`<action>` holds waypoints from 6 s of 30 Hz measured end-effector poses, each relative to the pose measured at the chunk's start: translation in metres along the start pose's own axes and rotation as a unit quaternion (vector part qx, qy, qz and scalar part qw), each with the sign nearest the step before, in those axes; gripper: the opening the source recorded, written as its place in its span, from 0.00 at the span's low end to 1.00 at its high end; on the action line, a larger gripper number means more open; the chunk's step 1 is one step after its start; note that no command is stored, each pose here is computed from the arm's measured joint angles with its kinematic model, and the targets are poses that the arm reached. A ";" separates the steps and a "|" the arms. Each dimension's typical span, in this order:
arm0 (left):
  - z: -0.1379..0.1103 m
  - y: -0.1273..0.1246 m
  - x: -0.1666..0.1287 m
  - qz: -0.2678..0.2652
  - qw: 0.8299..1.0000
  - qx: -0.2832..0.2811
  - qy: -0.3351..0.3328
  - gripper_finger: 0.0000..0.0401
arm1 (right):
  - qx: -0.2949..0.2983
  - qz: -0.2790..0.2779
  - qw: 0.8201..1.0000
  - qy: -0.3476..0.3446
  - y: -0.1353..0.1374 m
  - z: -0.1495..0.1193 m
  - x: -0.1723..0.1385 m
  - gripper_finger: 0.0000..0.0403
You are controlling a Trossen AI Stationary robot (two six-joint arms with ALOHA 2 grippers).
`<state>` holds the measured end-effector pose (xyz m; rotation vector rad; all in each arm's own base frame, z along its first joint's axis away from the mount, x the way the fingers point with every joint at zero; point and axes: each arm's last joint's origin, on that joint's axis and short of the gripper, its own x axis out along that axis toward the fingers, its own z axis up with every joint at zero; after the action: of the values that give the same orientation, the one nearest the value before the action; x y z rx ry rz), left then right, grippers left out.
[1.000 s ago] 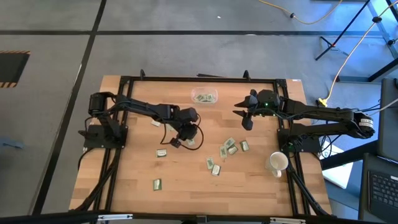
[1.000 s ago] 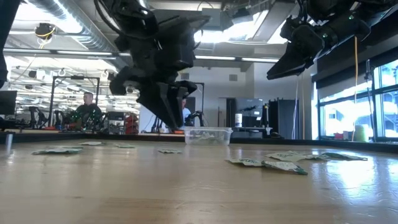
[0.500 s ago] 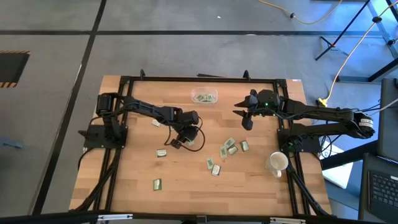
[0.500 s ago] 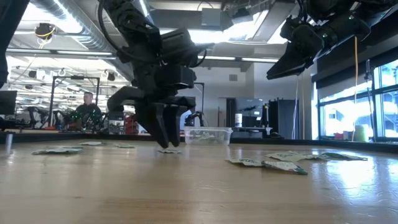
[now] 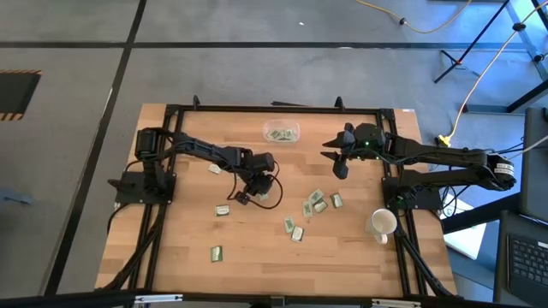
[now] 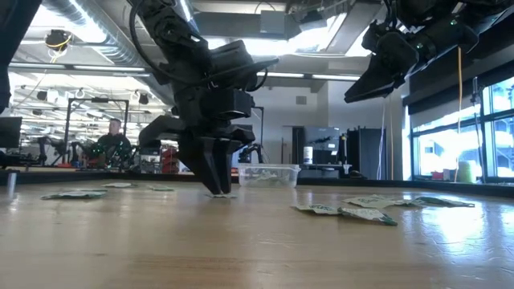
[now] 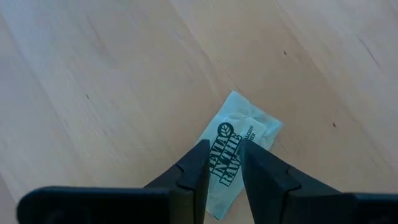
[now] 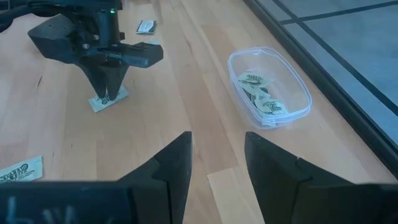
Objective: Pick and place items into bin
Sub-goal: Put the white stevia packet into the transparent bin, then put the green stevia packet into the transparent bin
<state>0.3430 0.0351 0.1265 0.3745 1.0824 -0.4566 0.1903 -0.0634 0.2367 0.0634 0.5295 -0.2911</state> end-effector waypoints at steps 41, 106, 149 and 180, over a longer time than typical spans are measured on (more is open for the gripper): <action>0.005 0.014 -0.023 0.010 0.999 -0.029 0.030 0.03 | -0.001 0.000 1.000 0.002 0.000 0.000 0.000 0.38; -0.049 0.096 -0.147 0.144 0.970 -0.195 -0.005 0.24 | 0.000 0.000 1.000 0.027 0.000 -0.005 0.000 0.38; -0.144 -0.037 -0.083 0.126 0.879 -0.427 0.170 0.23 | 0.001 0.000 1.000 0.016 0.000 -0.003 0.000 0.38; -0.073 0.034 -0.141 0.258 0.888 -0.379 -0.042 0.04 | -0.002 0.000 1.000 0.016 0.000 -0.003 0.000 0.38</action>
<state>0.2504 0.1246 0.2251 -0.0657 0.9467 0.4309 0.1887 -0.0633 0.2340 0.0643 0.5619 -0.2899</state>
